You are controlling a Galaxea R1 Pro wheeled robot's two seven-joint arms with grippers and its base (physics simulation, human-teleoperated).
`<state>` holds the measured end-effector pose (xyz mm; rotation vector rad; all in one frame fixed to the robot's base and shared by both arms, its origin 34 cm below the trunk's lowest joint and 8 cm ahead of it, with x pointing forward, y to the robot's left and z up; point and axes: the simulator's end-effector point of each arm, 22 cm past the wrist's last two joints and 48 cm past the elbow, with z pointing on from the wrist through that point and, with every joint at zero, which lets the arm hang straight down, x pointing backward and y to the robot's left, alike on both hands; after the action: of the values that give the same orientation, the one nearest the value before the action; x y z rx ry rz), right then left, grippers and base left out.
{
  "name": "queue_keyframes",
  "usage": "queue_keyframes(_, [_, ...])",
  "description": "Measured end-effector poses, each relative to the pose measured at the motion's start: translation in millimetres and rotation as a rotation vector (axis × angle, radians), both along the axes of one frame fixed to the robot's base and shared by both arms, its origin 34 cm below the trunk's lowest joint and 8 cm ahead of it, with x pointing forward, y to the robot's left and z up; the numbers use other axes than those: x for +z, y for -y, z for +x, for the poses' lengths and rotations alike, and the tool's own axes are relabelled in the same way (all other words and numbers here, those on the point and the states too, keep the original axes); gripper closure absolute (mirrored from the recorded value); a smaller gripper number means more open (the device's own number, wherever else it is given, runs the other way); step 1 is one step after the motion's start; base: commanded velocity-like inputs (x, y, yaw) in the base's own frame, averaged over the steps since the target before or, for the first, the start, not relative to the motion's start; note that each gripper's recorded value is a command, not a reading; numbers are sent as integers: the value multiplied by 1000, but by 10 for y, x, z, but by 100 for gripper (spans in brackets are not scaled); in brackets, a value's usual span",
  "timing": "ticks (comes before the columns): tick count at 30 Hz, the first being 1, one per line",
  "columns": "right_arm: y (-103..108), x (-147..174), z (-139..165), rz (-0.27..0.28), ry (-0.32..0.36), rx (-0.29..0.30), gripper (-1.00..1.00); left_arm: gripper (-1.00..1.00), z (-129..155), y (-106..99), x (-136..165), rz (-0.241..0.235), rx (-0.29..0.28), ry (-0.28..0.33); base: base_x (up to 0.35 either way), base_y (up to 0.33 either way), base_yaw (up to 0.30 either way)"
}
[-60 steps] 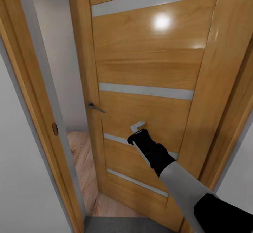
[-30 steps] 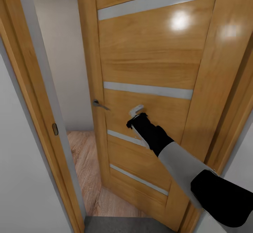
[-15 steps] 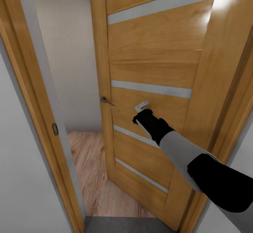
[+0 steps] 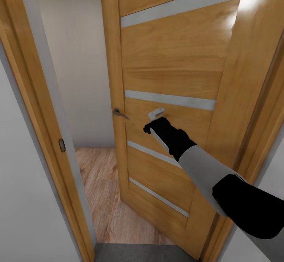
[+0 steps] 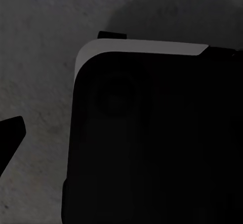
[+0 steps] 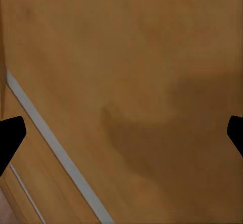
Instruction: Move the two storage containers from the living room to the garage. In the garage, place one container on the floor and stack the other container on top of it (either order is fine).
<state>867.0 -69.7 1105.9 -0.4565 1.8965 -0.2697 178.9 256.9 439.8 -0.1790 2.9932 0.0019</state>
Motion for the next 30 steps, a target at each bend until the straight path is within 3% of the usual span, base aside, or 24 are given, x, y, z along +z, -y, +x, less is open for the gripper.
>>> queue_keyframes(16, [-221, 358, -90, 17, 41, 60, -100, -100, 6, -8, 1, 0, 3, 2, 0, 0, 0])
queue_keyframes(22, [-212, 191, -136, 8, 12, 50, -100, -100, 18, -8, 2, 1, 6, 5, 0, 0, 0])
queue_keyframes(30, [-264, 235, -153, 11, 24, 66, -100, -100, 15, -4, 1, 3, 9, 4, 0, 0, 0])
